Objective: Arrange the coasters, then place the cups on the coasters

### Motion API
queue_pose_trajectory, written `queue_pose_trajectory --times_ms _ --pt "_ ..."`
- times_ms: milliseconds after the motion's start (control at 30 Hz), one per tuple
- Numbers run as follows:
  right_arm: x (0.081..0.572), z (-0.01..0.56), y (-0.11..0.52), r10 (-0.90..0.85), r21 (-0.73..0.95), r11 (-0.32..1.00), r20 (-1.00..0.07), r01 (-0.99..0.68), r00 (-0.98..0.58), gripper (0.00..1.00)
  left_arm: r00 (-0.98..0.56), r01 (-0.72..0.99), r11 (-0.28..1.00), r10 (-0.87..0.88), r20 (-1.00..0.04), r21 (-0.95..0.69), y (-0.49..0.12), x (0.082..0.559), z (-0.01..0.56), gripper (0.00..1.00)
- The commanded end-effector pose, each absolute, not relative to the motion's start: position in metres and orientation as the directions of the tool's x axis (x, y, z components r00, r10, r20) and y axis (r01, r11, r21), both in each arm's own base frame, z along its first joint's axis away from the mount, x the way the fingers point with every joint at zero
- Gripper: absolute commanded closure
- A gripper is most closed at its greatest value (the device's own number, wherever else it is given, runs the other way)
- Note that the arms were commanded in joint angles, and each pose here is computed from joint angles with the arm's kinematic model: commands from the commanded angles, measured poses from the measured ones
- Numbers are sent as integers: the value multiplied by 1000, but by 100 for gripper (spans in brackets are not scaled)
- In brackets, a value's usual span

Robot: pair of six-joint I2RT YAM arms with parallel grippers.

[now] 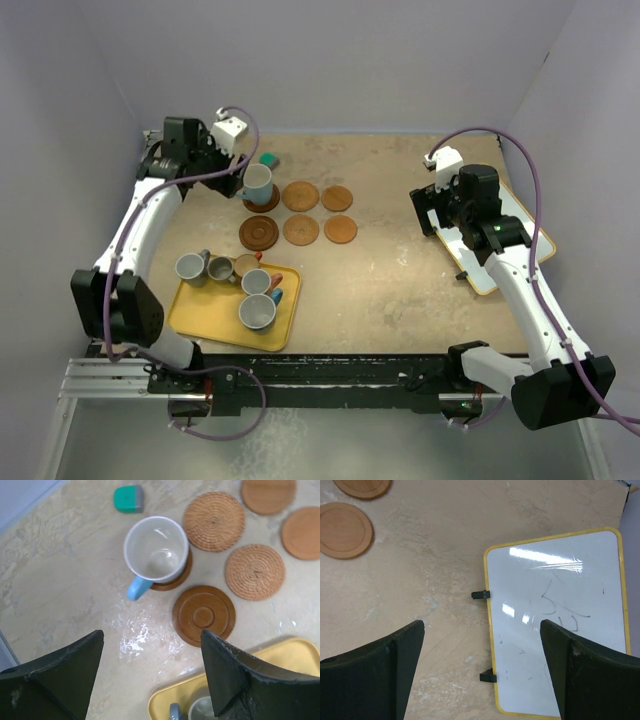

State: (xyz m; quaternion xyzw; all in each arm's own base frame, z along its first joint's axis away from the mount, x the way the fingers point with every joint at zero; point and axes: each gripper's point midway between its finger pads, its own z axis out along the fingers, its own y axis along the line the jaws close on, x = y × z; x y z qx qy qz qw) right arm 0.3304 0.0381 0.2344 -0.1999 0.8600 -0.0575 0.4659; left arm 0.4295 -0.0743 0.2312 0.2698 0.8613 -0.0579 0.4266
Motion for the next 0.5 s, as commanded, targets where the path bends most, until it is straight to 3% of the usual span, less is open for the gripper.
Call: queue_pose_trajectory --times_ms 0,233,467 --pt "335 249 35 -394 -301 915 -805 -267 -442 0 -184 697 667 523 -833 265 -100 400 265 24" --pt "335 249 36 -396 -301 914 -807 -272 -438 0 61 892 331 588 -807 308 -131 315 239 23" --pt "335 248 37 -400 -302 912 -804 -278 -440 0 225 951 10 660 -717 308 -154 252 212 24"
